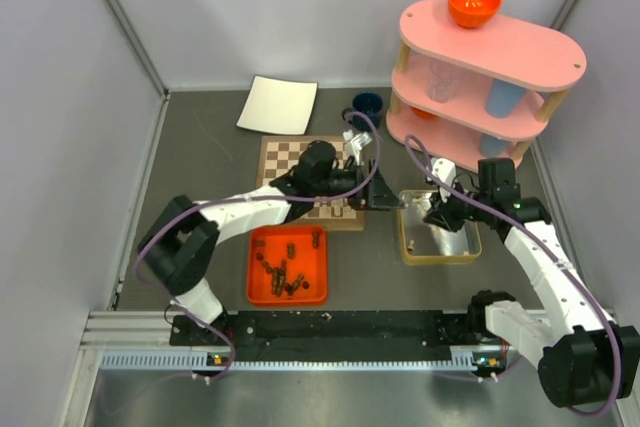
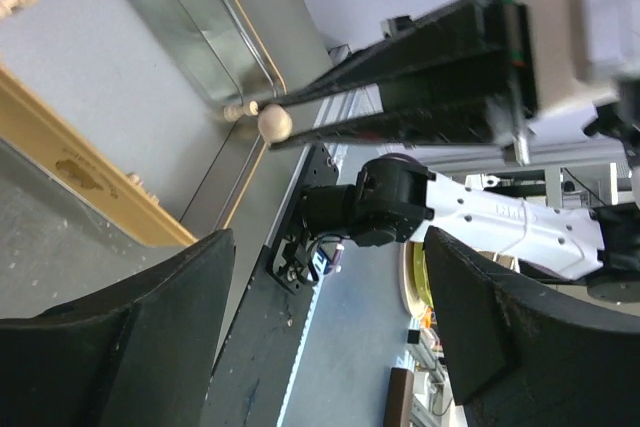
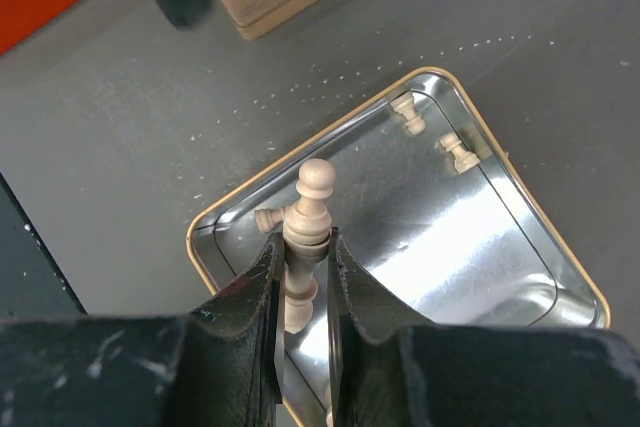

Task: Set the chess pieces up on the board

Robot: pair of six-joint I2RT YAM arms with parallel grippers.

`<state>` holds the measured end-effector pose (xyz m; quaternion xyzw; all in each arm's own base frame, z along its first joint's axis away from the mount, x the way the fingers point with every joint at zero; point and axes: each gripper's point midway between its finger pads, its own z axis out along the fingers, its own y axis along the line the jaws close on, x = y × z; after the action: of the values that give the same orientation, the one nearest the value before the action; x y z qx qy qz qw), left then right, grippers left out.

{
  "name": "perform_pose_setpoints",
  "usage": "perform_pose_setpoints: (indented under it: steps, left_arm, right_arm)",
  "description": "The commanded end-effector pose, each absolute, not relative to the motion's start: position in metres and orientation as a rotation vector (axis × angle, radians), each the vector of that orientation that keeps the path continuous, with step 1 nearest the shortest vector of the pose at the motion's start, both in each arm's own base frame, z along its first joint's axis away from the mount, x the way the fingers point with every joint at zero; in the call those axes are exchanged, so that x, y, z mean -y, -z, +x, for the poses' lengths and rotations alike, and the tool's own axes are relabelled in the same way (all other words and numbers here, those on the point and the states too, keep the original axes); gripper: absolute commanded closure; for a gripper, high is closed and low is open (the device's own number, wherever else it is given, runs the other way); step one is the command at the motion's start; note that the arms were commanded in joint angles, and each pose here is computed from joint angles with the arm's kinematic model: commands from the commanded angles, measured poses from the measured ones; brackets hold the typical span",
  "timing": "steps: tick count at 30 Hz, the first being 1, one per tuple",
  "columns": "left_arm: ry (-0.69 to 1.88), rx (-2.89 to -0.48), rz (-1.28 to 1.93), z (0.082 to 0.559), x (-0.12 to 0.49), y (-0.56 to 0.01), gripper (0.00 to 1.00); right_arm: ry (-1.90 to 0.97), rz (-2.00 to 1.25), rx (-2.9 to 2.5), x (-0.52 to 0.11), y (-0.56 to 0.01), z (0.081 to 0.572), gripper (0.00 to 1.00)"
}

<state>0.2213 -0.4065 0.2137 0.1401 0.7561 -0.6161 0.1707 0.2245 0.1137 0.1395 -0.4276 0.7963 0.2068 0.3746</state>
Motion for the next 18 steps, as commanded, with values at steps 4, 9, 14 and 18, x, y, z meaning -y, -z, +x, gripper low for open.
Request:
perform_pose_setpoints:
  steps: [4,9,14,18]
  left_arm:
    - [1.805,-2.153,0.469,0.227,0.452,-0.217,0.26]
    - [1.792,-2.197,0.491,0.23,0.467,-0.202,0.35]
    - [1.816,-2.205,0.525,0.229,0.476,-0.198,0.44]
    - [1.799,-2.21,0.527,0.231,0.479,-0.195,0.48]
  right_arm:
    - [-0.553,-1.141,-1.919,-0.122,-0.155,0.222,0.99]
    - [-0.563,-1.149,-1.912,-0.124,-0.156,0.22,0.99]
    - [-0.565,-1.154,-1.91,-0.124,-0.156,0.22,0.99]
    - [-0.573,-1.159,-1.907,-0.125,-0.156,0.219,0.99]
